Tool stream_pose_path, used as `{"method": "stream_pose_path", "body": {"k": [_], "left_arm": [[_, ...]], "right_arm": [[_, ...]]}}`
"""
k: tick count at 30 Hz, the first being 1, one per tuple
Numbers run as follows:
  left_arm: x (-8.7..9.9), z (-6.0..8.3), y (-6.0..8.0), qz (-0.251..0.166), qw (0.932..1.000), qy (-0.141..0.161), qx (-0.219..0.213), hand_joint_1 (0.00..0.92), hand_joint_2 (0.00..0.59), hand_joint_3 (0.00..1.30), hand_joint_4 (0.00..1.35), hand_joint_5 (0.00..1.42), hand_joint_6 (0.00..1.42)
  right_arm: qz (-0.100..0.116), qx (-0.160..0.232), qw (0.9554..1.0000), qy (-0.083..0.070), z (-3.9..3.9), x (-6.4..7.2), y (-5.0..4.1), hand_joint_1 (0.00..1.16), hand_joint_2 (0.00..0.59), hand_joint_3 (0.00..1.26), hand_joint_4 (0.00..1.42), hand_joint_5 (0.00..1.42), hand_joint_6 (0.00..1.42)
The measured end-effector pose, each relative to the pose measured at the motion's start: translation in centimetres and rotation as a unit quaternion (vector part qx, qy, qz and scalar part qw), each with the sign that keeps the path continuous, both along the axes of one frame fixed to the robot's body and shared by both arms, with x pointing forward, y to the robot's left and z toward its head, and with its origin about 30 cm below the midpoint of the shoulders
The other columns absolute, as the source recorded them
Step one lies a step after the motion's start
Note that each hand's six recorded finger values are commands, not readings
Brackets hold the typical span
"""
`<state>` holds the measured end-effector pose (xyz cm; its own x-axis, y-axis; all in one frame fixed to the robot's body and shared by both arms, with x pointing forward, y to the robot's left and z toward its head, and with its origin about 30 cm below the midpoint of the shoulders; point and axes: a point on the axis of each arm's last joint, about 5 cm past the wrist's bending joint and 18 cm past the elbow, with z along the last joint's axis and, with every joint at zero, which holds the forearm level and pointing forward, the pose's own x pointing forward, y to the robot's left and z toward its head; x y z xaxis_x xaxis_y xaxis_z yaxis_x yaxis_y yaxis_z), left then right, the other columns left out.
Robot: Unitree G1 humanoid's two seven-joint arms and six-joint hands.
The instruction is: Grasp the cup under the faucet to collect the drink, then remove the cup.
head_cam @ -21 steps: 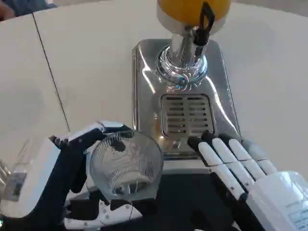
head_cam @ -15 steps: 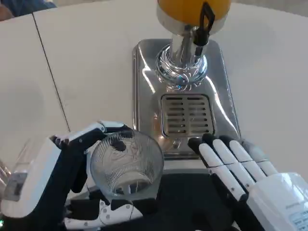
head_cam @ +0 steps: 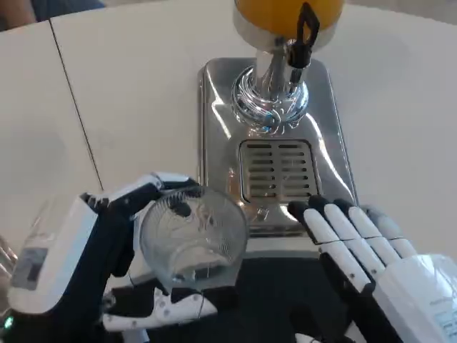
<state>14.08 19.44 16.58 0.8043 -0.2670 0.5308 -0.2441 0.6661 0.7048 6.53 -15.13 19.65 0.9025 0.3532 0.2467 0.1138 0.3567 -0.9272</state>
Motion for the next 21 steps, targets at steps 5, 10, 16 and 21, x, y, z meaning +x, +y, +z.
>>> {"method": "stream_pose_path", "body": {"k": [5, 10, 16, 21], "left_arm": [[1.5, -0.2, -0.5, 0.01, 0.9999, 0.005, -0.007, 0.76, 0.0, 1.09, 1.13, 1.36, 1.42], [4.2, -0.5, -1.9, 0.011, 0.9995, 0.008, -0.027, 0.76, 0.0, 1.09, 1.13, 1.36, 1.42], [7.1, -0.5, -4.2, -0.002, 0.9988, -0.001, -0.048, 0.76, 0.0, 1.09, 1.13, 1.36, 1.42], [9.1, -0.7, -5.9, -0.011, 0.9989, -0.002, -0.046, 0.76, 0.0, 1.09, 1.13, 1.36, 1.42]], "right_arm": [[-0.016, 0.002, 0.9999, 0.003, -0.01, 0.0, -0.21, 0.26, 0.573, 0.03, 0.0, 0.0, 0.0], [-0.022, 0.003, 0.9998, 0.001, 0.03, 0.1, -0.3, 0.26, 0.574, 0.03, 0.0, 0.0, 0.0], [-0.029, 0.005, 0.9995, 0.005, 0.11, 0.0, -0.37, 0.27, 0.575, 0.03, 0.0, 0.0, 0.0], [-0.033, 0.002, 0.9994, 0.004, 0.47, -0.2, -0.45, 0.27, 0.574, 0.03, 0.0, 0.0, 0.0]]}}
